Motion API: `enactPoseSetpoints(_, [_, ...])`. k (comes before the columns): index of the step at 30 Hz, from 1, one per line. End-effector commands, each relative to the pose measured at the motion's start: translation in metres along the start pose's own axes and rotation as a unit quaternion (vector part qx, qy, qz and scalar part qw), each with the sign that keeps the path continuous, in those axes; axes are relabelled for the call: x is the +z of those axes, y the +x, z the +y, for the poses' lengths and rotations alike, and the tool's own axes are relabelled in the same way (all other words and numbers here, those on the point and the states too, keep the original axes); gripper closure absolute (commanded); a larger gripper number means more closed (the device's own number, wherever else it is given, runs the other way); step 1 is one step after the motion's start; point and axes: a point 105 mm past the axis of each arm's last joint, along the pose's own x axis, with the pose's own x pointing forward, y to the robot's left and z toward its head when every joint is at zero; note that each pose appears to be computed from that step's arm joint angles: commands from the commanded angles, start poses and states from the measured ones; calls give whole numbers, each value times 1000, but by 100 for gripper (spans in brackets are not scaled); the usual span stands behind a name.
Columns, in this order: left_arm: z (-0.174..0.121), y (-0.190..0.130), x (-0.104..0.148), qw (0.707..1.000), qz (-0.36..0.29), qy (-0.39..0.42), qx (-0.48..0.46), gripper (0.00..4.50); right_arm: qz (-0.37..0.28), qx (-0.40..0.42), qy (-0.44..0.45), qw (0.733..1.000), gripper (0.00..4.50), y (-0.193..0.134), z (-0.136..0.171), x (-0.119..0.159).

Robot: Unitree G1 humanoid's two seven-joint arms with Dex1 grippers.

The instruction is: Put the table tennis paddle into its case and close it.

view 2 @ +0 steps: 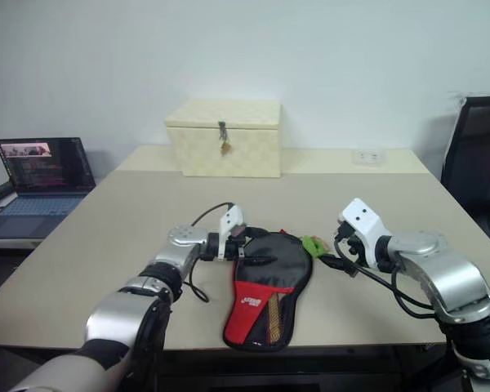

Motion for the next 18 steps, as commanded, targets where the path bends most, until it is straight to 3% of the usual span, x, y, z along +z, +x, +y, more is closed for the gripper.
enactPoseSetpoints(1, [5, 5, 11, 1000, -2, 24, 16, 8, -20, -15, -17, 1000, 0, 13, -9, 10])
enactPoseSetpoints(7, [1, 17, -1, 999, 7, 4, 37, 8, -81, -27, 143, 986, 0, 53, -6, 23])
enactPoseSetpoints(18, [-15, 27, -18, 1000, 17, -18, 12, 8, -47, -83, 189, 977, 0, 76, -9, -4])
